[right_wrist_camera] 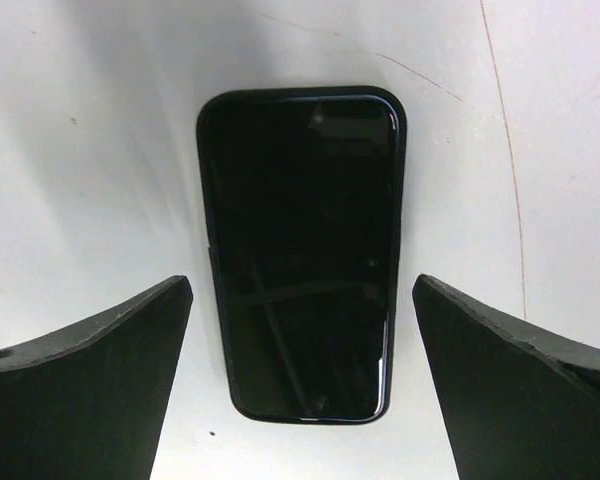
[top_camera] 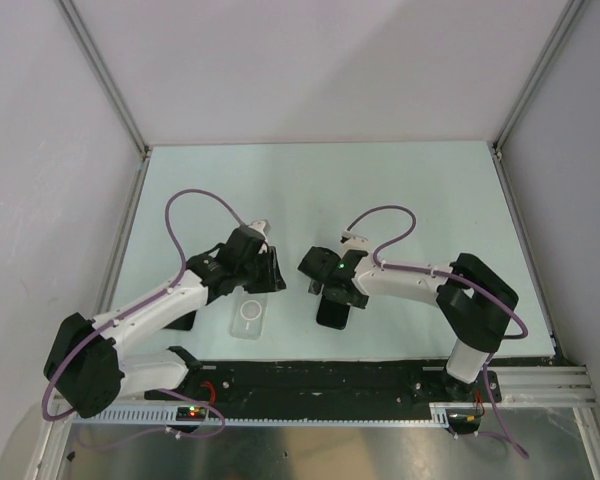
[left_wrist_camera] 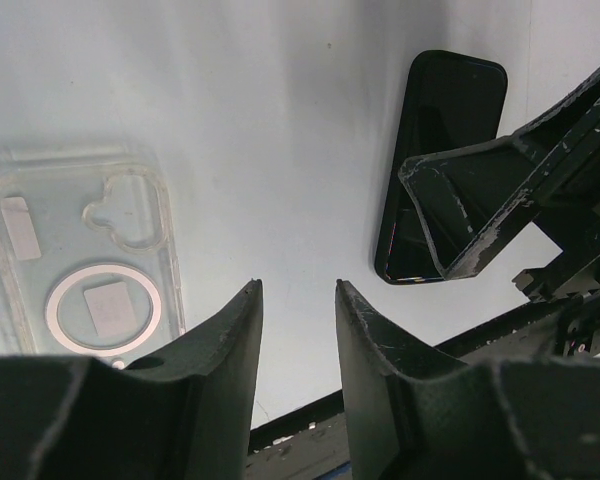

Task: Put the phone into the phone case

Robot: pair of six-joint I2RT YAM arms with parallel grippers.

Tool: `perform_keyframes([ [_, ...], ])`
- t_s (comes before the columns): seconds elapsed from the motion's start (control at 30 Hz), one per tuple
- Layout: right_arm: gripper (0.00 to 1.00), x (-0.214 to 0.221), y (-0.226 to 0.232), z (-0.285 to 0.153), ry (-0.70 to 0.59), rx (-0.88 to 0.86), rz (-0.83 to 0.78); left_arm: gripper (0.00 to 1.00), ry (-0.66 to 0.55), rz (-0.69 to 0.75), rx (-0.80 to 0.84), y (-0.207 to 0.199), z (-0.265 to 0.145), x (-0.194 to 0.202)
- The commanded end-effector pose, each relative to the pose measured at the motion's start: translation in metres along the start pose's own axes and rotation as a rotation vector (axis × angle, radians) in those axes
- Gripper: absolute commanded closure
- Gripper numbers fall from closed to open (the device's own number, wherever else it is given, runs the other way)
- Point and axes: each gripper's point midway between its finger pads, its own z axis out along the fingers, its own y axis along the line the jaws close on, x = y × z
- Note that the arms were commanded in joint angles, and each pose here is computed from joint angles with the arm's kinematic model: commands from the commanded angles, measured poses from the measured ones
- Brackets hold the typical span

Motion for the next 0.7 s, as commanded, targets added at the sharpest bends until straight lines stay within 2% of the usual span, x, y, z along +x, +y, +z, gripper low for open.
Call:
perform_keyframes([
  [0.0, 0.01, -0.009, -0.006, -0.007, -0.047, 0.046, 0.015, 0.6, -0.026, 0.008, 0.031, -0.006, -0.005, -0.007],
  [0.67, 0.02, 0.009, 0.002, 0.012, 0.008, 0.028, -0.052, 0.6, -0.022, 0.007, 0.023, -0.004, -0.002, -0.006],
])
